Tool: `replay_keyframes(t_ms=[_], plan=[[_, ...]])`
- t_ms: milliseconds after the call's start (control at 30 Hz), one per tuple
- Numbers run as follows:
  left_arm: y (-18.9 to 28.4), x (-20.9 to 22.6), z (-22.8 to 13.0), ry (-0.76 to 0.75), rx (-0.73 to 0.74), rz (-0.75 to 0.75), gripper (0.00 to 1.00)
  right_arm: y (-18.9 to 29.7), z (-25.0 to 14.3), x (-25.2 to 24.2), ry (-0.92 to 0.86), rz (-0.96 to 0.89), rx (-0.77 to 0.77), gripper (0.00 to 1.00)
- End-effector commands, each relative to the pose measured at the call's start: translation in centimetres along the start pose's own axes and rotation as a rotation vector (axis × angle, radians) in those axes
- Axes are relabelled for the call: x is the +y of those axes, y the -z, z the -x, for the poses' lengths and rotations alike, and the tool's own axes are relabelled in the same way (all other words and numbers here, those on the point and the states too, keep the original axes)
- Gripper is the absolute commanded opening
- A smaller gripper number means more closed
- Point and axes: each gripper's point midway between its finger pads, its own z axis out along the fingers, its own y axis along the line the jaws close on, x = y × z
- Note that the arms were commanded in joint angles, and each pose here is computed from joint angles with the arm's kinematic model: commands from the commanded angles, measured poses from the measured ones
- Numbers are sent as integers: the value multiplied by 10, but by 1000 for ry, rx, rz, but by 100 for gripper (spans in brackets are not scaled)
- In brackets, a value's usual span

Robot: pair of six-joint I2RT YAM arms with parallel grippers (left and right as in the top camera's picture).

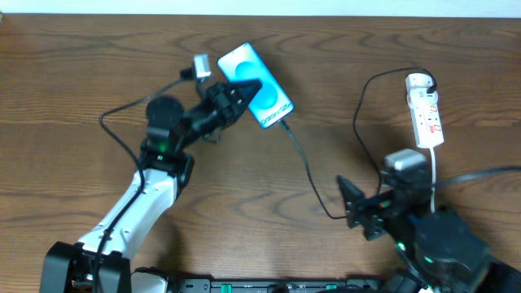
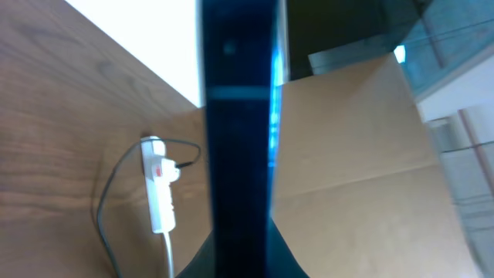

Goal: Plug charger to phone and switch on socket
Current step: 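Move the phone with the left gripper forward and lower it toward the table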

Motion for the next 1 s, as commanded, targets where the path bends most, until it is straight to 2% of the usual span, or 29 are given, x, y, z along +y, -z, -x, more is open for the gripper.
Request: replay_keyframes(t_ms=[0, 200, 367, 533, 700, 833, 967], plan=[[-20, -42, 17, -213, -52, 3, 8, 15, 9, -20, -21, -73, -53, 87], [-48, -70, 20, -363, 27, 65, 7, 20, 5, -30, -44, -107, -52, 90], [-88, -65, 6, -372, 290, 5, 8, 20, 6, -30, -60, -109, -57, 92], [-118, -20, -12, -243, 530, -7, 8, 20, 5, -30, -58, -111, -54, 92], [-124, 35, -31, -117, 680, -22, 8, 20, 5, -31, -57, -115, -52, 93], [-122, 90, -36, -48, 702, 64, 7, 20, 4, -31, -57, -115, -52, 94], [-112, 146, -35, -51, 668, 256, 7, 20, 4, -31, -57, -115, -52, 95]])
